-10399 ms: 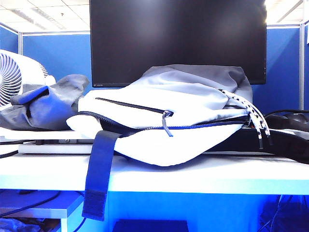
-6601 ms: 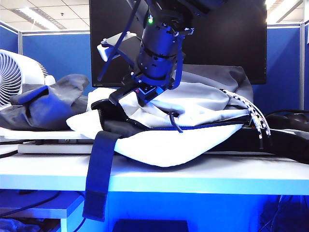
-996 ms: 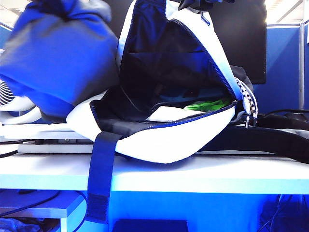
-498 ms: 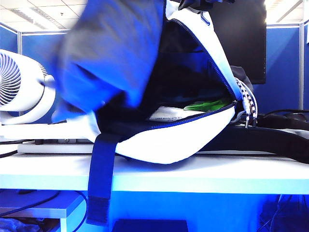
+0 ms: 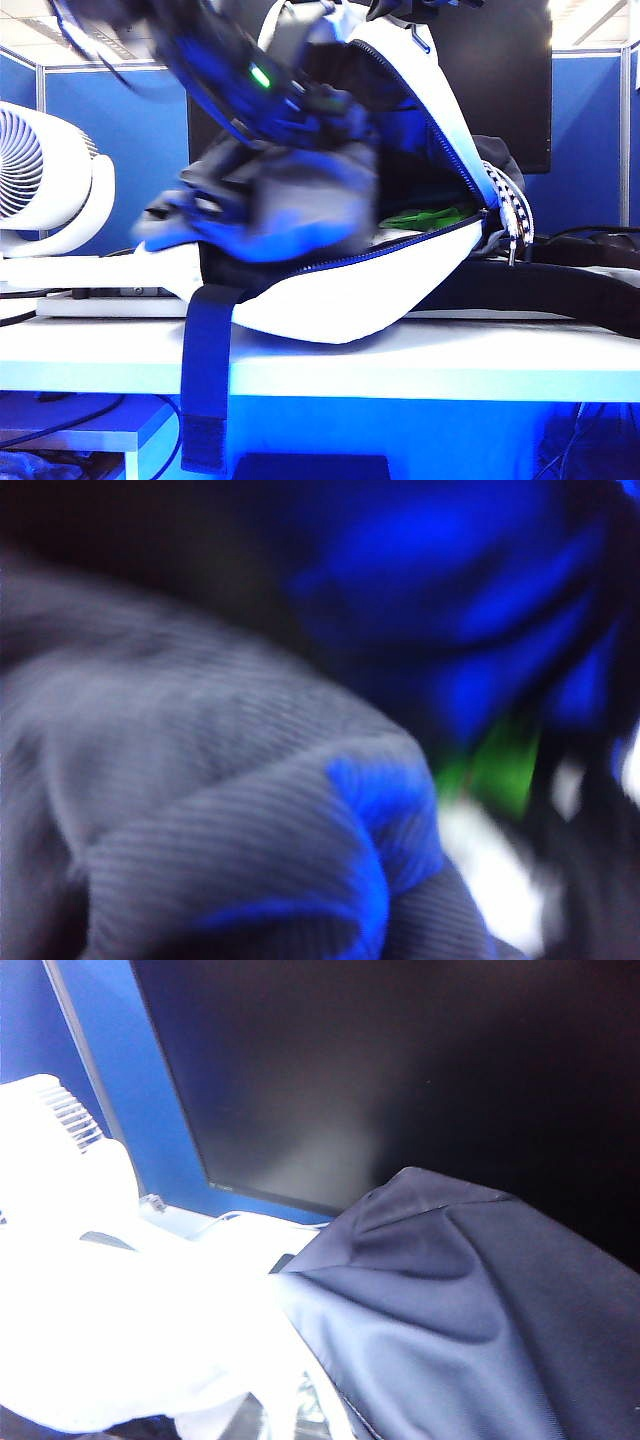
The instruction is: Put the gray clothes into the backpack.
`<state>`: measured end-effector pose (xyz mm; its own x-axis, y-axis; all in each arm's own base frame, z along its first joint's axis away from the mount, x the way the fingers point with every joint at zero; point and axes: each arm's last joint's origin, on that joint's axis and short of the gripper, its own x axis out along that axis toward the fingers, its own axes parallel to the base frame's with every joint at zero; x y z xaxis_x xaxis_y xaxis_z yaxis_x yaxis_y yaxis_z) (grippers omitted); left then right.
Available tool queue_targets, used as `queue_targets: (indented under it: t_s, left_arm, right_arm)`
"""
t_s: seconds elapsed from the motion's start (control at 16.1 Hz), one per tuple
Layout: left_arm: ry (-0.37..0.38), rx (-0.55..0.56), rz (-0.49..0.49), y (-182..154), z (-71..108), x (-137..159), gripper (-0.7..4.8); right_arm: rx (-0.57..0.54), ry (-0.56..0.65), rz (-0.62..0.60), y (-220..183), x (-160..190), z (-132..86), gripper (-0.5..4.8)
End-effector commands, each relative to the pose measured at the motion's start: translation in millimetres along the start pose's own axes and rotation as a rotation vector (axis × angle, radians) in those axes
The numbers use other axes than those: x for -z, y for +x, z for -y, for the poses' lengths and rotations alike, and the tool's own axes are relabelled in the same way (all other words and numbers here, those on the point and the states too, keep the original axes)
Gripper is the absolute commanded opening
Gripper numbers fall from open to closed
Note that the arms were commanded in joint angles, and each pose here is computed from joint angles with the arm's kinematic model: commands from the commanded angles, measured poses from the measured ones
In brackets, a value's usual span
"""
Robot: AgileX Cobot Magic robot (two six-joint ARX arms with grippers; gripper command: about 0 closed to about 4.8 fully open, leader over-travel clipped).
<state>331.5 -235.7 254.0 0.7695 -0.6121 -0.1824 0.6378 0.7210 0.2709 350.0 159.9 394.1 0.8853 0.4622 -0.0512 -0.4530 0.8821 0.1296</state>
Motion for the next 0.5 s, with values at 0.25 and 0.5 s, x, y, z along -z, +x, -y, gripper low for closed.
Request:
queue_targets:
  t_s: [0.25, 0.5]
  left_arm:
    - [-0.099, 0.036, 0.127, 80, -27.9, 13, -0.06]
    - [-0.084, -0.036, 0.114, 91, -44.6, 17, 2.89]
  right_arm:
    - [-0.015, 0.000, 0.127, -7, -21, -3, -0.01]
    - [-0.014, 0.001, 0.121, -7, -21, -3, -0.01]
